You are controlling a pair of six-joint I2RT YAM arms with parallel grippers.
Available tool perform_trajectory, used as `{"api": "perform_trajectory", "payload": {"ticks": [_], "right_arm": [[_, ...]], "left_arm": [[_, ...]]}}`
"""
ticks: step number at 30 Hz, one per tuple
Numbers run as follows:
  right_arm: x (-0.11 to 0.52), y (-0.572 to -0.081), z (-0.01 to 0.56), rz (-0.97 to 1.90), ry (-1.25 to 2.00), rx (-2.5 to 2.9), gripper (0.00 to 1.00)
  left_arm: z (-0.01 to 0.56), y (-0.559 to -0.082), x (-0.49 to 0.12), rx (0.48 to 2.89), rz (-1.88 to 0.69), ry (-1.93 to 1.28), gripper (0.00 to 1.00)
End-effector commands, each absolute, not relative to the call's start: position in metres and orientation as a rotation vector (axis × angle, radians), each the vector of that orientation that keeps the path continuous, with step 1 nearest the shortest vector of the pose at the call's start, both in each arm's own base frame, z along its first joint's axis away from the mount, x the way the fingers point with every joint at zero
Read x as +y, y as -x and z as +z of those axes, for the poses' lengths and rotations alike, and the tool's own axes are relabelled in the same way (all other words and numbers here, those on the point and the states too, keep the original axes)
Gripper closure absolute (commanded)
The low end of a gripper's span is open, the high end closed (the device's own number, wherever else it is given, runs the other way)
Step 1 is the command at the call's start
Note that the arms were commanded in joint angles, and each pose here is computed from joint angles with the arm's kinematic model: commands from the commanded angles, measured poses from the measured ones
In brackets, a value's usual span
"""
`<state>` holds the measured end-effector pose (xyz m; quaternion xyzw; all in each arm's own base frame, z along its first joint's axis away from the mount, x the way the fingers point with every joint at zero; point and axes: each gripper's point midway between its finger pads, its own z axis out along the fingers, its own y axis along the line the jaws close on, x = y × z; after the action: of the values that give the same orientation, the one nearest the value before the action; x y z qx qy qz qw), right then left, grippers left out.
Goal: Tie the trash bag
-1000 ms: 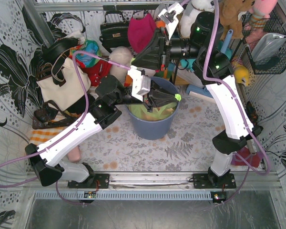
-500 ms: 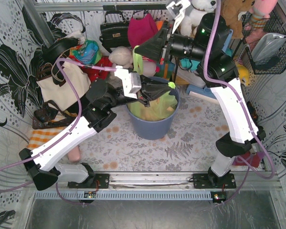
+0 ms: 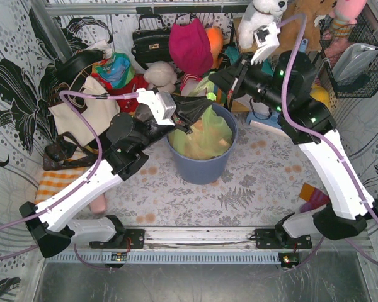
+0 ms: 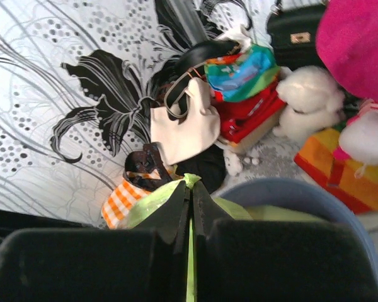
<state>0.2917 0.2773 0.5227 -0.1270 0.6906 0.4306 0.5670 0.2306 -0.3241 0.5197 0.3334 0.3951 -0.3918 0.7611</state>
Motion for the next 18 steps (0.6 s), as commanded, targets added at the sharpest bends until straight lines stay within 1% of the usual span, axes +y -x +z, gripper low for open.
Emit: {"api": "perform_trajectory", "payload": {"ticks": [1,11,18], "right_arm": [[0.257,-0.285,0.533,1.013,0.128,1.563,1.00],[0.259,-0.255,0.494,1.083,0.024,1.609,1.00],[0.280,-0.231,0.478,1.192,0.035,1.656,1.00]], "left_arm": [[0.539,-0.238,-0.301,0.827,-0.795,-0.614,1.00],[0.533,-0.247,-0.292,0.860,-0.782,-0.564,1.00],[0.533,-0.251,-0.292,0.868,-0.776,-0.558,1.00]]}}
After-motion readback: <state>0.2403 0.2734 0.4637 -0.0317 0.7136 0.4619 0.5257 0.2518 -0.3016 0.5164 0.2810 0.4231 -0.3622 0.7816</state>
